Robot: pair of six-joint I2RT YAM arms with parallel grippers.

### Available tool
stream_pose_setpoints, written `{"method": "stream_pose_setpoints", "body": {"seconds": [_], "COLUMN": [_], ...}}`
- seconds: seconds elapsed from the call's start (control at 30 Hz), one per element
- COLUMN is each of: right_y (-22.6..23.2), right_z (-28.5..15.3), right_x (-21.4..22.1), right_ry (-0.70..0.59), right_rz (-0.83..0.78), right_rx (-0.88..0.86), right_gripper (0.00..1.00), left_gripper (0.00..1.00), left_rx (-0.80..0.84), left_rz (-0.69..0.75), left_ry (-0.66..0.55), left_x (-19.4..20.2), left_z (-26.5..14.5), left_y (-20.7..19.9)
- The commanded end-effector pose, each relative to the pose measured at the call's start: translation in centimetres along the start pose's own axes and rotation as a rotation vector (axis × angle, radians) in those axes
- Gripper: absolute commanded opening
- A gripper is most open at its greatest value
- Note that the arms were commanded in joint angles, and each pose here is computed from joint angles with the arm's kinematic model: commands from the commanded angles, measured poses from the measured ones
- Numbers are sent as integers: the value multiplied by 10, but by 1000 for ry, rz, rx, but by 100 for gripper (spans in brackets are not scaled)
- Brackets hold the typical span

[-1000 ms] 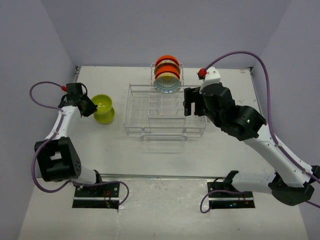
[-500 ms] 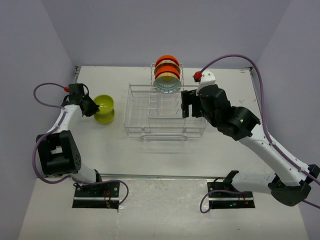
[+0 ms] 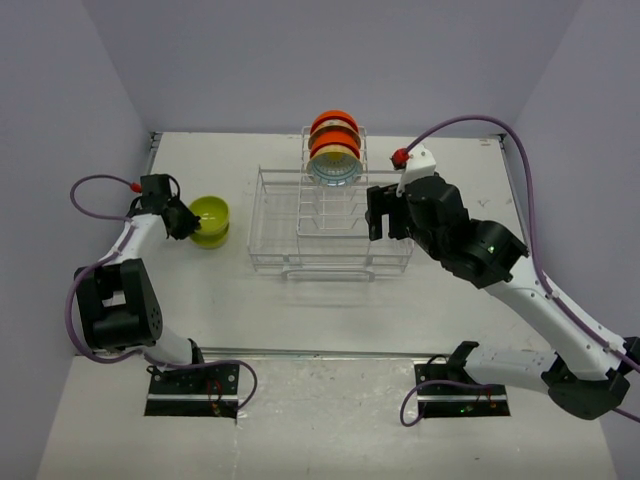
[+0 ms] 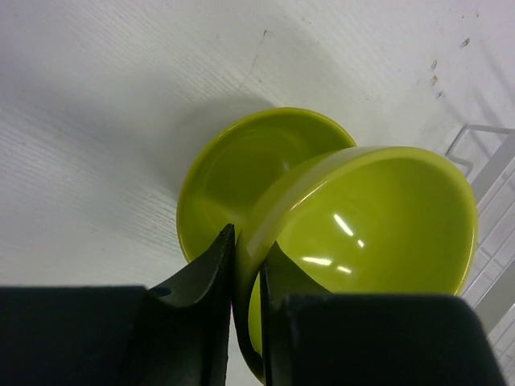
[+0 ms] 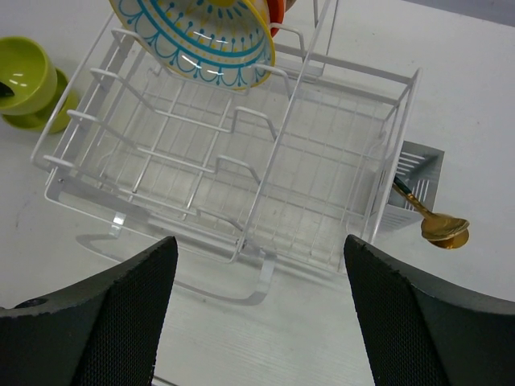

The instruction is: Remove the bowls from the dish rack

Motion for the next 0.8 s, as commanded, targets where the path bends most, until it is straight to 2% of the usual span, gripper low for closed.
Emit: {"method": "stream_pose_setpoints", "body": {"seconds": [0.0,0.33,0.4,0.43,0.53,0.57,0.63,0.73,0.77], "right_y": [-2,-1,-1,-1,1,2,4,9,10], "right_z": [-2,-2,-3,-3,-2,-1,-1,11,16], "right_x": [-6,-8,-9,-10,-13,-13,-16,-21,-23], "right_ry": [-35,-41,-44,-44,-46,-42,-47,-48,-51], "right_rz": [0,0,0,-2,-3,-6,-7,-50,-69], "right_rx": [-3,-8,-9,-10,-20,-22,-28,-29,-31], "right_gripper": [84,84,84,84,84,84,84,84,85], "left_gripper": [17,23,31,39,53,62,70,93,97], "left_rx": [41,47,63,78,97,97,110,128,142], "left_rz": [-34,-43,-42,-39,-36,-34,-30,-20,-11], "left_ry": [-61,-78,-85,-93,-111,-113,-147,-193,-217], "left_x": [-15,-13,-14,-14,-18,-18,-23,-29,-33], "left_z": [1,-8,-13,-19,-31,-36,-50,-78,-86], "left_y": [-7,-4,-6,-8,-12,-12,-15,-19,-21]}}
Point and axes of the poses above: each gripper's point midway between its finger pads, its own z axis out along the fingers, its own y axis along the line the jaws close on, x = y × z, the point moved 4 cm from there along -z, back along the fingers, and after that the axes turned 2 degrees about -z, right-handed, at the moved point
